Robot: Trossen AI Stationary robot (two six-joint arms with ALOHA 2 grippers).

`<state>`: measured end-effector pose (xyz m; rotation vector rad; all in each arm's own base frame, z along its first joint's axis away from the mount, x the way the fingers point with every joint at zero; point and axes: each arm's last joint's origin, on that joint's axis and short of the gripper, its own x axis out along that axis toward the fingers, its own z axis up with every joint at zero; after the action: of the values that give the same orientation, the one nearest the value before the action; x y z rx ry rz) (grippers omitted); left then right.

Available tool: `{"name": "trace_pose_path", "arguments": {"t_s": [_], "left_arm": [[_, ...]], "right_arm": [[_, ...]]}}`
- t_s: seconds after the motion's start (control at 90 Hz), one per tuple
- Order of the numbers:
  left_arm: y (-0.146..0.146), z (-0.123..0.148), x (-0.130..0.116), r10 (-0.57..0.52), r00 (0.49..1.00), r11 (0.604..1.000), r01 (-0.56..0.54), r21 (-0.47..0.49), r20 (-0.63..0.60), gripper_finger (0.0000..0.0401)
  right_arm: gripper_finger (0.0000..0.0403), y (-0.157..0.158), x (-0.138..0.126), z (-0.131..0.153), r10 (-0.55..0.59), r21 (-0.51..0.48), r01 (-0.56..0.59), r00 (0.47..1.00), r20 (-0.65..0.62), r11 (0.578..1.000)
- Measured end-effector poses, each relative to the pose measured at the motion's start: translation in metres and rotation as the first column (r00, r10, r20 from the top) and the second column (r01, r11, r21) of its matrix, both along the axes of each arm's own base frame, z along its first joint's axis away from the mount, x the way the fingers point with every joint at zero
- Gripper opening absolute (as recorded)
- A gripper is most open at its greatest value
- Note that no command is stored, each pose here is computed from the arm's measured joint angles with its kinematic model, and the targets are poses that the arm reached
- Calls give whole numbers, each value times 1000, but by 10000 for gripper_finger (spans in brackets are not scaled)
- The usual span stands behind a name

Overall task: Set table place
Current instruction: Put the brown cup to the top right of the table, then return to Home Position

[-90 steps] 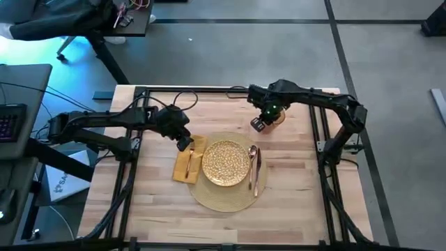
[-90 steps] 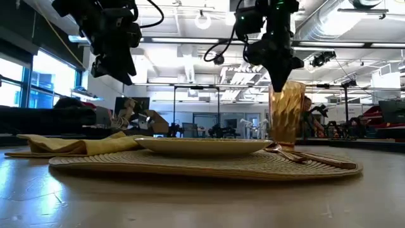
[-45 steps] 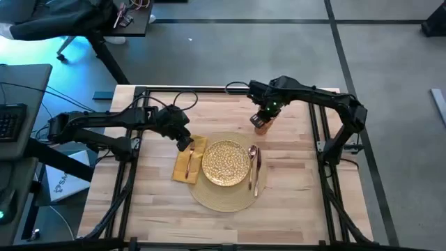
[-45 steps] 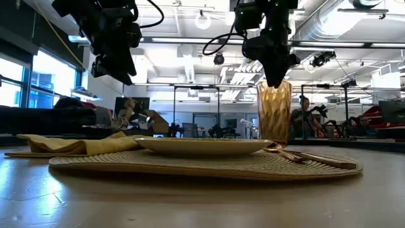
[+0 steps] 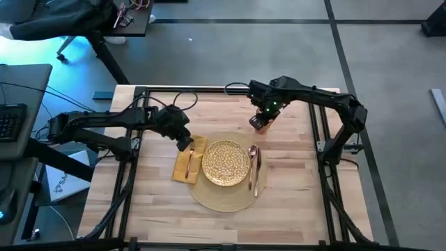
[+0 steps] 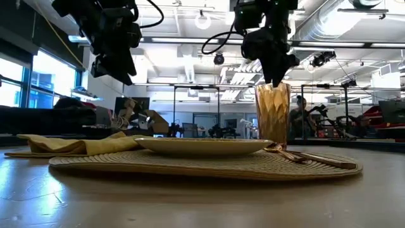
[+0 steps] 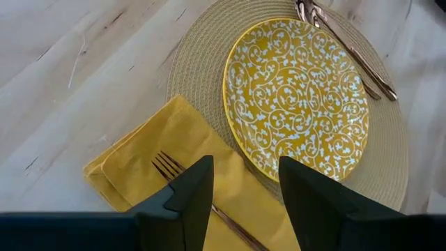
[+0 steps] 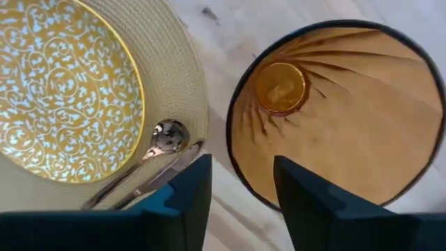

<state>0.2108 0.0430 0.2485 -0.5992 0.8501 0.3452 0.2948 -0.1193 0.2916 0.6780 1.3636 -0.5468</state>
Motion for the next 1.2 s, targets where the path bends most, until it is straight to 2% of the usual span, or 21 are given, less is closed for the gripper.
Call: {"name": "trace_pose_path", "arguments": {"t_s": [0.133, 0.267, 0.456, 0.6, 0.711, 0.811, 1.044, 1.2], "left_arm": [[0, 0, 0, 12, 1000, 1000, -12, -10, 3, 147], [1, 4, 4, 17, 998, 1000, -17, 0, 56, 147], [6, 11, 11, 37, 985, 999, -43, 30, 166, 147], [12, 18, 15, 53, 967, 997, -67, 47, 248, 147], [15, 22, 17, 76, 951, 995, -93, 43, 299, 147], [17, 23, 18, 107, 943, 992, -124, 34, 317, 147], [19, 24, 18, 180, 927, 982, -190, -1, 329, 147], [20, 25, 18, 229, 912, 972, -233, -30, 340, 147]], "right_arm": [[162, 3, -8, 13, 0, -15, 1, 999, 39, 1000], [167, 11, -27, 37, 13, -41, -10, 995, 95, 999], [167, 27, -65, 78, 119, -132, -89, 963, 242, 987], [167, 41, -94, 108, 238, -204, -167, 884, 403, 965], [167, 54, -118, 123, 316, -268, -195, 775, 548, 944], [159, 66, -143, 119, 326, -293, -168, 676, 661, 941], [120, 90, -202, 75, 260, -281, -47, 547, 796, 959], [105, 103, -233, 46, 243, -277, 15, 437, 866, 961]]}}
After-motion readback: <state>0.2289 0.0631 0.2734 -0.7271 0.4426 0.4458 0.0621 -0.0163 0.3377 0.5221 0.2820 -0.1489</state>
